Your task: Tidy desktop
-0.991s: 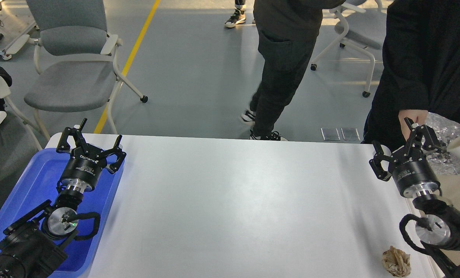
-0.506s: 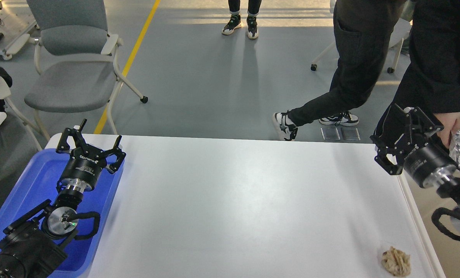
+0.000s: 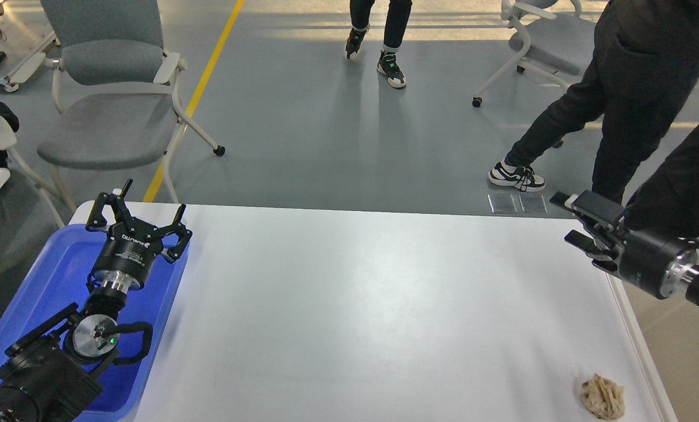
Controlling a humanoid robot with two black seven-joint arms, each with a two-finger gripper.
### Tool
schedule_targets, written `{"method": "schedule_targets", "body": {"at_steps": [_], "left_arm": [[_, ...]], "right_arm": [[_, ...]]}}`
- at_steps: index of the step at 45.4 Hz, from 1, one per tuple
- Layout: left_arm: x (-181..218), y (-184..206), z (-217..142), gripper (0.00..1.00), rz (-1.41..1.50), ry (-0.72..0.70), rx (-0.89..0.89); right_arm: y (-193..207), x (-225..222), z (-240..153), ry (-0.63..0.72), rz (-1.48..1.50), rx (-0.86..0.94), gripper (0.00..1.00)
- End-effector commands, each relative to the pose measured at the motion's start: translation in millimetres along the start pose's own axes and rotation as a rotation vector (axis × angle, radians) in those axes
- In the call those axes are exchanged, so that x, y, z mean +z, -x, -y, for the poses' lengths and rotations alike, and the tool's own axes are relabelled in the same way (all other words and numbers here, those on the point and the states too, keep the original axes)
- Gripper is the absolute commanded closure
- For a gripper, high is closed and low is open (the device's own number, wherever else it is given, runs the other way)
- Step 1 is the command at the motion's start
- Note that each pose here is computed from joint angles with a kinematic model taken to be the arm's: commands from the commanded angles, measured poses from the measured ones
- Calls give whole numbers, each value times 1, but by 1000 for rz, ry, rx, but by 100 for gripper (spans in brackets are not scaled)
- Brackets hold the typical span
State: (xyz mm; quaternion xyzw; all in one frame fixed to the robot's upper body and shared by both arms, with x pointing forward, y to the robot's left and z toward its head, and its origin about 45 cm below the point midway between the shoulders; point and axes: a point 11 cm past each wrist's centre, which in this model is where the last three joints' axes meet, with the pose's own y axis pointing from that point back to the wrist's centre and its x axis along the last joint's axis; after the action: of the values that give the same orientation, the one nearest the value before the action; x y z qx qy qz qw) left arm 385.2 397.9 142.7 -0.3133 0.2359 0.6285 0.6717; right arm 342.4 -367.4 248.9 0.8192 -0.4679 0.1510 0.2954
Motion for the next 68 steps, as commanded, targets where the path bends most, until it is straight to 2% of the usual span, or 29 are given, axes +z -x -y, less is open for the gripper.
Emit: {"method": "schedule_targets", "body": {"at_steps": [1, 10, 15, 21, 31, 42, 56, 68], "left_arm": [[0, 0, 0, 0, 1, -1, -2], [0, 1, 1, 0, 1, -1, -4], [0, 1, 1, 0, 1, -1, -4], [0, 1, 1, 0, 1, -2, -4], [0, 1, 1, 0, 1, -1, -4], [0, 1, 1, 0, 1, -2, -4], [0, 1, 1, 0, 1, -1, -4], [0, 1, 1, 0, 1, -2, -4]], "right_arm": [[8, 13, -14, 149, -363, -167, 0], [20, 41, -30, 228, -743, -327, 1], [20, 48, -37, 248, -839, -369, 1], [39, 72, -50, 270, -928, -479, 1], [64, 103, -70, 270, -949, -523, 5], [99, 131, -100, 254, -947, -612, 4], [114, 140, -92, 229, -930, -594, 2], [112, 150, -76, 234, -944, -550, 2]]}}
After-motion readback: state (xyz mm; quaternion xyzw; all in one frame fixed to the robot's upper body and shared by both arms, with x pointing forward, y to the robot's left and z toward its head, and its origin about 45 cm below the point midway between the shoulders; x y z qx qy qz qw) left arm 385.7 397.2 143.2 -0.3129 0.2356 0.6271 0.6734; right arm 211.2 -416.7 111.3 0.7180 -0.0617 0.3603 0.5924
